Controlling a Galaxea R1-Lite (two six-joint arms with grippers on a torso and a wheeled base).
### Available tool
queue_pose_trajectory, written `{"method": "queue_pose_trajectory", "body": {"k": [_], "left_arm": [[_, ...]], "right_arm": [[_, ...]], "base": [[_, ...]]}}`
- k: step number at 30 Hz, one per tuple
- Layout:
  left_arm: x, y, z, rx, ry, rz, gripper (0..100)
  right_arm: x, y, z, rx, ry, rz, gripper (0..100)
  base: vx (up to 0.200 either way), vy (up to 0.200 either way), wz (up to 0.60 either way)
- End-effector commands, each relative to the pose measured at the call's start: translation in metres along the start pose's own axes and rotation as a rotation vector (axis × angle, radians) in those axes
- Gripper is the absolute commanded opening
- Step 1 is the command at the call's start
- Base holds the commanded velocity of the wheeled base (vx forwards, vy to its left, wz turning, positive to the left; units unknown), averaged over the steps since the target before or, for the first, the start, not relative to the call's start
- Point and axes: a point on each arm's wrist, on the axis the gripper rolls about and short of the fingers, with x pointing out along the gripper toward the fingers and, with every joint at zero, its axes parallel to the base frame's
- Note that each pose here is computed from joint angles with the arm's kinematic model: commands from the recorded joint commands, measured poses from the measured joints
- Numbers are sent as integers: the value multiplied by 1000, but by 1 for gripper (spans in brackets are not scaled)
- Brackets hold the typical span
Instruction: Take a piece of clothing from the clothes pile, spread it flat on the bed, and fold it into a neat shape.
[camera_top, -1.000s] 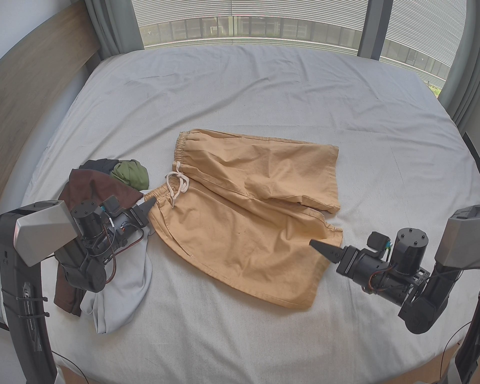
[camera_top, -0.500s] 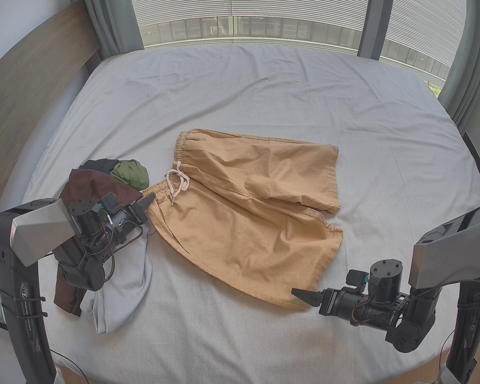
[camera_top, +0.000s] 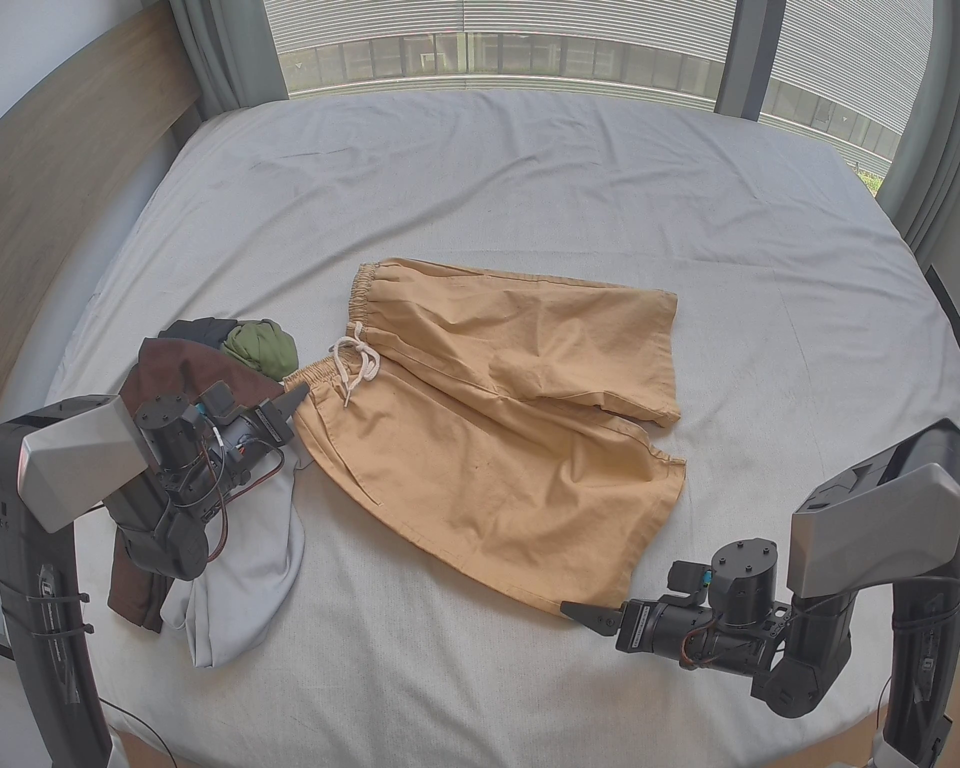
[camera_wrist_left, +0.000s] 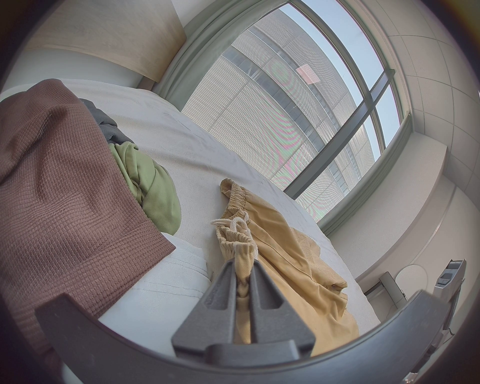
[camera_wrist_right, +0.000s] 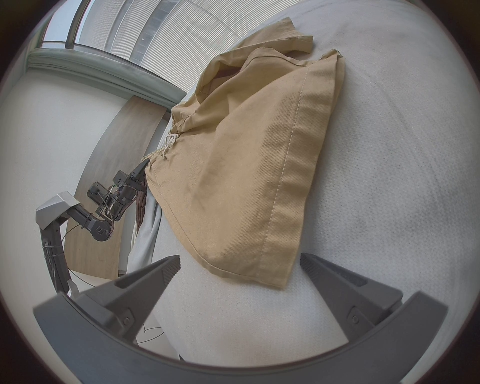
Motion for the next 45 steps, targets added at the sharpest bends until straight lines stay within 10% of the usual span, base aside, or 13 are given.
{"method": "queue_pose_trajectory", "body": {"k": [1, 45], "left_arm": [[0, -1, 0, 1, -1, -2, 0], [-100, -26, -37, -41, 305, 105, 0]], "right_arm": [[0, -4, -3, 7, 16, -17, 0], [-75, -17, 2, -27, 15, -141, 0]], "base": [[0, 0, 0], [0, 0, 0]]}}
